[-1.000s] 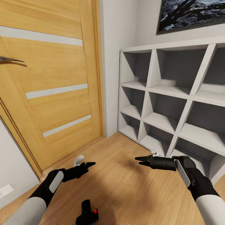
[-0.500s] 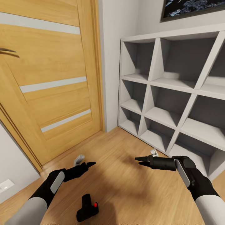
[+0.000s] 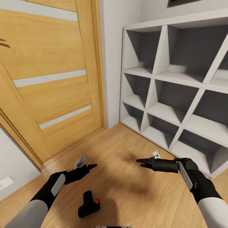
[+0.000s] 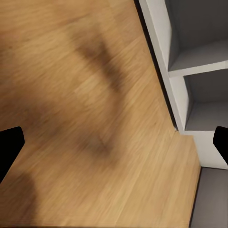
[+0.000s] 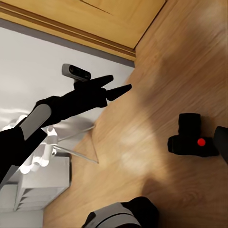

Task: Attach the digital camera to the camera tripod in the bedroom.

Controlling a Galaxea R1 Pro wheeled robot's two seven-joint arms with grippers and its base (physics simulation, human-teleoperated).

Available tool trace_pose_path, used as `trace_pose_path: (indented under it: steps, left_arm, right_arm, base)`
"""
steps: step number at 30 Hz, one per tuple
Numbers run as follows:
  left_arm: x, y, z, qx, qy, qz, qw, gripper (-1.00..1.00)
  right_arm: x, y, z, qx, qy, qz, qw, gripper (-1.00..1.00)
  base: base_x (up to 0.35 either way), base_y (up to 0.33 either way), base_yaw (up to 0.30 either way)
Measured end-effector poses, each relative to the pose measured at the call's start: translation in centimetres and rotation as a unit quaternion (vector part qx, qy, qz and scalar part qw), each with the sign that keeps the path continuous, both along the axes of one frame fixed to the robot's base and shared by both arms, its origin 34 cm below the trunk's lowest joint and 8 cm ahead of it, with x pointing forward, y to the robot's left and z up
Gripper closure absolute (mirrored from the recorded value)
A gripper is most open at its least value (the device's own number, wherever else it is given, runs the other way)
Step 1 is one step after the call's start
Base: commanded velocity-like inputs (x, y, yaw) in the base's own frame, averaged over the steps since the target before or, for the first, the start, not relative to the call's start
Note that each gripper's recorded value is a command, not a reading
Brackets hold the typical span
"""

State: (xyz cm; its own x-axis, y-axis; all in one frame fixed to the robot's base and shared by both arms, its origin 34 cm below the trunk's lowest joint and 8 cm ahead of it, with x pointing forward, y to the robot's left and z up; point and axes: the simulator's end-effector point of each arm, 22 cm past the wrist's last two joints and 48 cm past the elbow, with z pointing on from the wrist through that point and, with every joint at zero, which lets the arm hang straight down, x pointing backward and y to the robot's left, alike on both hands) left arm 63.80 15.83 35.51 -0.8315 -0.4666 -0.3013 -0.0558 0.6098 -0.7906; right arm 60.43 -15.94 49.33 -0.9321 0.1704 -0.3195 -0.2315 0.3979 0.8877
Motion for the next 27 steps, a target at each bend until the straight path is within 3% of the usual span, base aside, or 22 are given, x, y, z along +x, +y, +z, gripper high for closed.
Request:
trace_pose_path:
  steps: [27]
  left_arm:
    - [-2.0,0.0,-6.4,0.001,0.056,0.000,0.9984,-1.00]
  right_arm:
    - [-0.4,-0.1,-6.0,0.000,0.055,-0.001,0.9985,-1.00]
  base:
    - [0.000,0.000,0.000]
